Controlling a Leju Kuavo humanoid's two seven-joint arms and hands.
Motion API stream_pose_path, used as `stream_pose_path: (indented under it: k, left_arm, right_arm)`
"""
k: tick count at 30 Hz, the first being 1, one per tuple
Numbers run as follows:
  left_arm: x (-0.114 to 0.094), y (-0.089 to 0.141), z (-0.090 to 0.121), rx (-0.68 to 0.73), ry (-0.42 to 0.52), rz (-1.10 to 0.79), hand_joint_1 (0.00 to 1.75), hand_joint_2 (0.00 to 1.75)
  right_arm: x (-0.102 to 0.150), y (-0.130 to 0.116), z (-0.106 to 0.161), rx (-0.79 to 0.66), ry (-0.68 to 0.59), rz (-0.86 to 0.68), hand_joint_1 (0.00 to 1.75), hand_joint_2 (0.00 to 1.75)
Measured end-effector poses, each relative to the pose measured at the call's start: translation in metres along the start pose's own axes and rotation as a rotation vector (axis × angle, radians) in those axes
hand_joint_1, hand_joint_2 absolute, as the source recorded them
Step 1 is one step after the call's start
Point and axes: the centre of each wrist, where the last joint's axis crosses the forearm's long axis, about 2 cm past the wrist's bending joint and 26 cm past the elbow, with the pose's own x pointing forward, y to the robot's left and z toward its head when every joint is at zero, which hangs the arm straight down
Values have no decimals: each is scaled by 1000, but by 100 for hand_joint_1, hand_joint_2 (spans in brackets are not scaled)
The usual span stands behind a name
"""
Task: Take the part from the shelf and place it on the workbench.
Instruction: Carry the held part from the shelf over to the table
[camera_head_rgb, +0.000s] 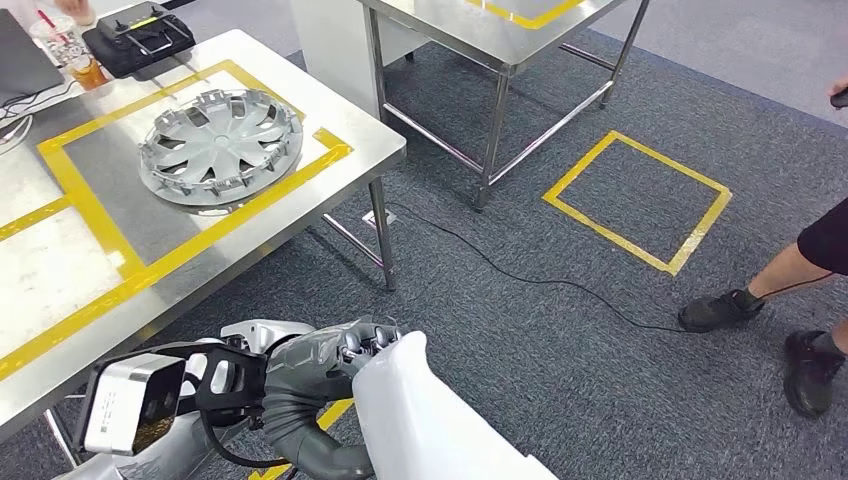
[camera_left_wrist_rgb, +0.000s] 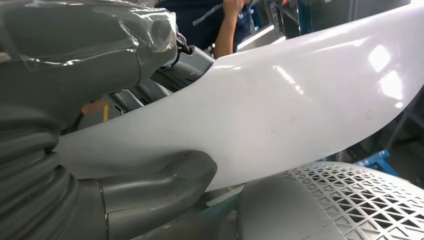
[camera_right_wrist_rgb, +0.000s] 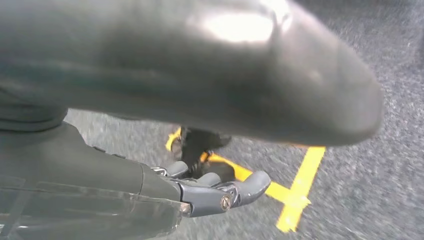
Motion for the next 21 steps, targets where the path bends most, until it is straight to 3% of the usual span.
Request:
stream_pose_path:
  k: [7,21]
  left_arm:
    - [-2,-1,-4,-11,0,5,175,175]
    - [-2,-2,-4,-15,6,9,175,175]
  right_arm:
    - [-3,-8,14,-69,-33,-3,0,0]
    - [-2,-6,18,-86,-51,-5,0,0]
